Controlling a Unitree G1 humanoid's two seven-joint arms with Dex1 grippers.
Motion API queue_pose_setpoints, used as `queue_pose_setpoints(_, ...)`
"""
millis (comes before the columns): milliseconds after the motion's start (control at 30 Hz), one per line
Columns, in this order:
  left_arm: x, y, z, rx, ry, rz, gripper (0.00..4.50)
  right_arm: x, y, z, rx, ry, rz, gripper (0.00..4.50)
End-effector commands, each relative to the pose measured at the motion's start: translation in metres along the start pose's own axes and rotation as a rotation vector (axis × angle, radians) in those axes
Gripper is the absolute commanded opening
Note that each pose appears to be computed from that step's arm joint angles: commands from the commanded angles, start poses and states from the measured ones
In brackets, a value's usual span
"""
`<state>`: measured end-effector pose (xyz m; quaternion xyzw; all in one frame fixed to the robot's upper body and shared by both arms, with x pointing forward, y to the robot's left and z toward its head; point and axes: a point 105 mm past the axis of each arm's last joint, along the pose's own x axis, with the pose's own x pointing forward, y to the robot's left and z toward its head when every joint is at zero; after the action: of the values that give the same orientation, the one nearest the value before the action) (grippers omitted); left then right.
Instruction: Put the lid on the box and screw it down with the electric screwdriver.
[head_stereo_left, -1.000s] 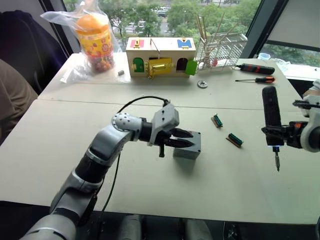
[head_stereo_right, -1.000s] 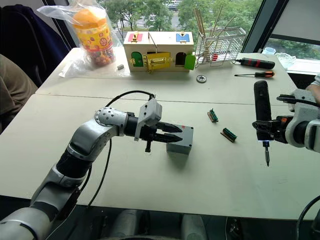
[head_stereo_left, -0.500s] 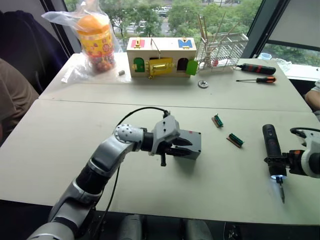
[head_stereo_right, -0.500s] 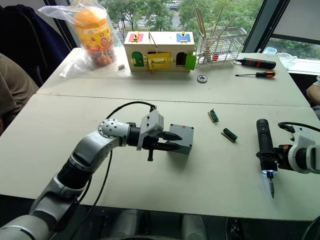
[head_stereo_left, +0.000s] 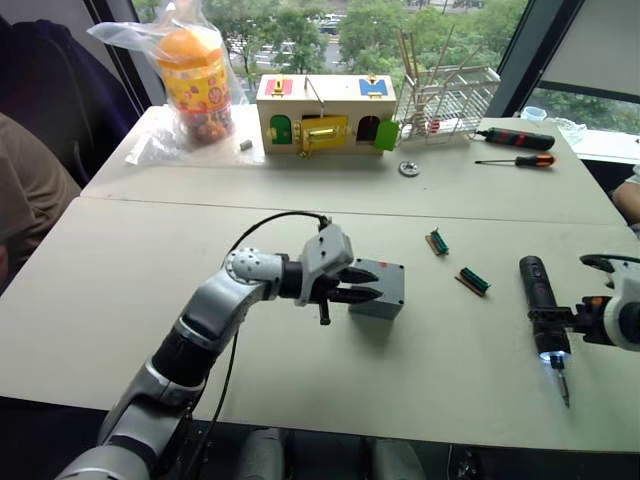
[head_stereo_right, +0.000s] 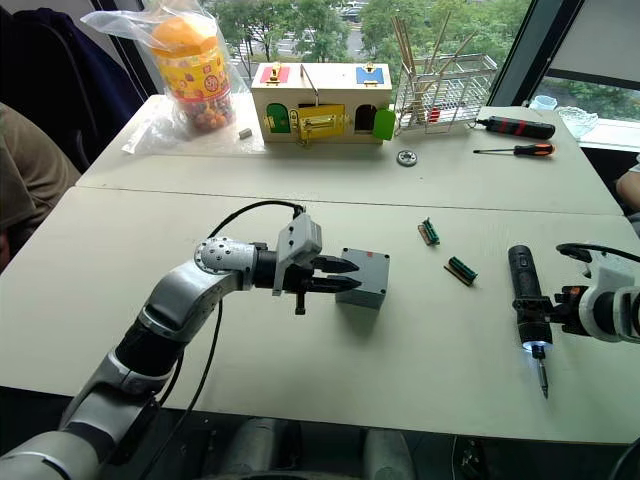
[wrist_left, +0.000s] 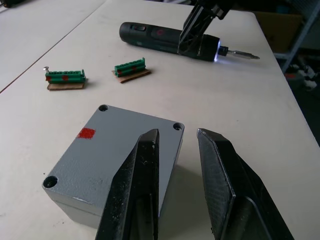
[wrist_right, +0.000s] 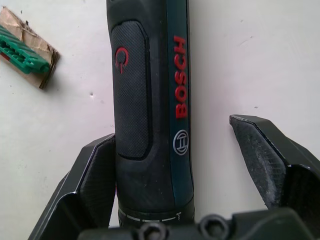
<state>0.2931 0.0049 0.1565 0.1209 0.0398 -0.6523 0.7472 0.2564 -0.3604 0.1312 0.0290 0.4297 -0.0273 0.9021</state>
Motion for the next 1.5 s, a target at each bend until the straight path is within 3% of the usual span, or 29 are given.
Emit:
queue_pose_setpoints(33,-0.014,0.018,0.019,0.031,-0.053,0.065,1.2,-0.033,0.002,0.048,-0.138,-0.213,-0.054,3.8)
queue_pose_setpoints(167,-0.03,0.045,0.016,0.008,-0.033,0.183,1.2,-0.063,0.041,0.087,-0.287,-0.419,0.084,3.8)
queue_pose_setpoints(233,-0.034,0.053,0.012,-0.009,-0.013,0.225,1.2,-0.064,0.066,0.088,-0.361,-0.457,0.183,3.8)
queue_pose_setpoints(333,-0.037,0.057,-0.007,-0.027,0.064,0.241,1.2,-0.05,0.13,0.051,-0.533,-0.401,0.453,3.8)
queue_pose_setpoints(433,-0.036,0.05,-0.026,-0.032,0.137,0.204,1.2,-0.029,0.16,0.017,-0.577,-0.335,0.572,3.8)
queue_pose_setpoints(667,-0.021,0.038,-0.039,-0.045,0.163,0.126,1.2,-0.003,0.185,-0.008,-0.605,-0.298,0.641,3.8)
queue_pose_setpoints(833,-0.005,0.035,-0.043,0.0,0.187,0.077,1.2,-0.001,0.208,-0.012,-0.618,-0.319,0.723,3.8)
queue_pose_setpoints(1133,0.028,0.043,-0.05,0.136,0.256,0.003,1.2,-0.013,0.242,-0.038,-0.646,-0.244,0.895,3.8)
queue_pose_setpoints(1333,0.035,0.058,-0.047,0.164,0.246,0.054,1.2,-0.018,0.235,-0.042,-0.653,-0.226,0.855,3.8)
queue_pose_setpoints(1500,0.012,0.075,-0.044,0.169,0.254,0.141,1.2,-0.016,0.209,-0.029,-0.709,-0.238,0.699,3.8)
